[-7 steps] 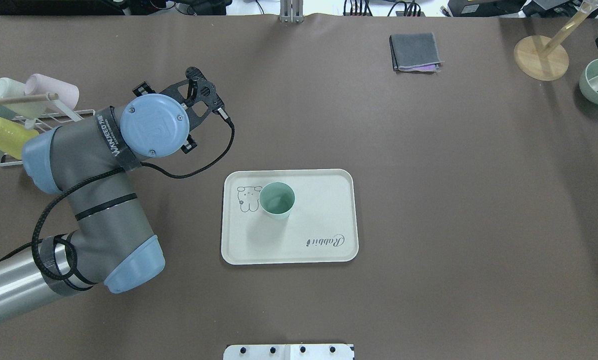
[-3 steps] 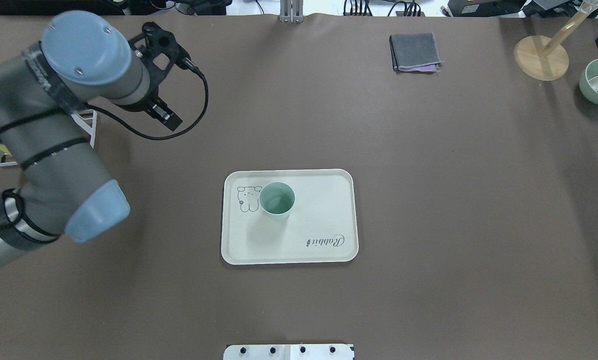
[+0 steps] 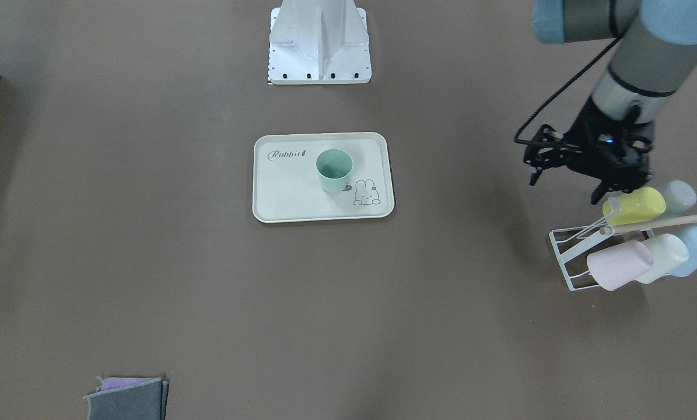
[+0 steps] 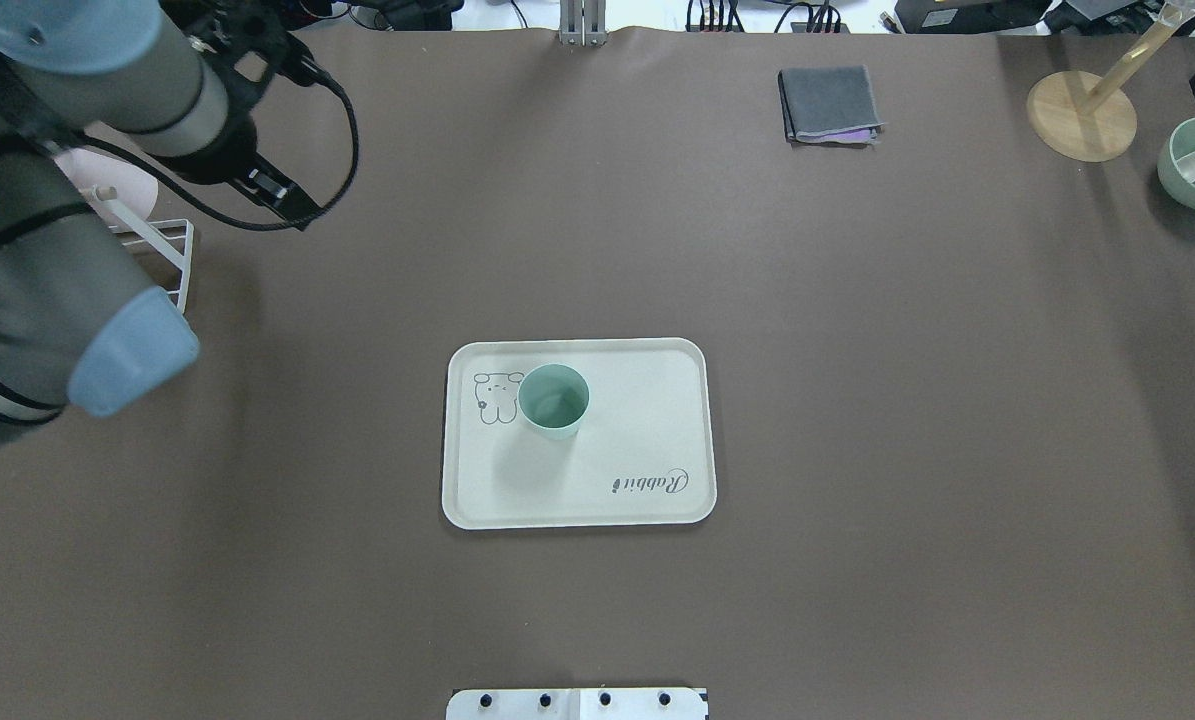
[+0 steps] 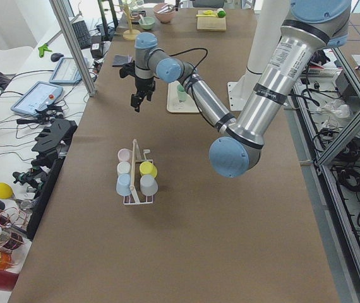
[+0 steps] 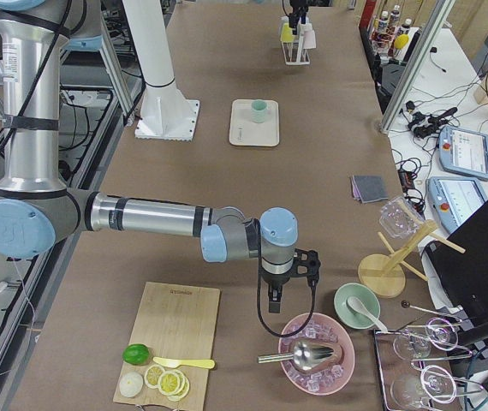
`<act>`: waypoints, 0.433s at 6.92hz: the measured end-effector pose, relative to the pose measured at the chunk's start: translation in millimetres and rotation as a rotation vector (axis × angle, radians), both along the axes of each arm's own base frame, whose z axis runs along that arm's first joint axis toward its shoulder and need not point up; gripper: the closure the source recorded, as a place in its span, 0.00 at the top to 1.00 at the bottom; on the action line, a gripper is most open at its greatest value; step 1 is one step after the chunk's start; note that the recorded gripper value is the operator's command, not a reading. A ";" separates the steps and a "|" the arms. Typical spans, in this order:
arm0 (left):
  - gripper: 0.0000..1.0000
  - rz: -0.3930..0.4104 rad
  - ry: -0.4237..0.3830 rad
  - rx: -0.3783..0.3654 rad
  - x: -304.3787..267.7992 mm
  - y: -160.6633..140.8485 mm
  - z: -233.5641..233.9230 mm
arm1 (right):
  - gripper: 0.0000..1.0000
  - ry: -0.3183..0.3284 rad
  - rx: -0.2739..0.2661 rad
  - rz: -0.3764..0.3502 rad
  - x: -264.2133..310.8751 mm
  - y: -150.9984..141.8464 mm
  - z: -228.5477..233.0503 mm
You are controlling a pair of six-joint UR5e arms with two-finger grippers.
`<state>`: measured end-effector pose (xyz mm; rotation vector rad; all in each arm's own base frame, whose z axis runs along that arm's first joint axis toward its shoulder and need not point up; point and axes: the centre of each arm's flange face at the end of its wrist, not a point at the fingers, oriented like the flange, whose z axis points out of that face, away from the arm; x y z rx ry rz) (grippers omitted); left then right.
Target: Pick up and place green cup on tray
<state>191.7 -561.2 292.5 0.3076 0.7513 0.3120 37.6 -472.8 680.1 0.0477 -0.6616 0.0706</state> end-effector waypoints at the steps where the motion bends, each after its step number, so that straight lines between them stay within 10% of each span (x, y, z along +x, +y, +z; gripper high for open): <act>1: 0.99 -0.043 0.037 -0.087 -48.8 -0.4 34.1 | 1.00 -0.005 0.000 -0.003 -1.8 -0.4 -0.7; 3: 0.99 -0.097 0.053 -0.187 -142.3 17.9 119.1 | 1.00 -0.018 0.011 -0.021 -9.9 -4.4 -6.6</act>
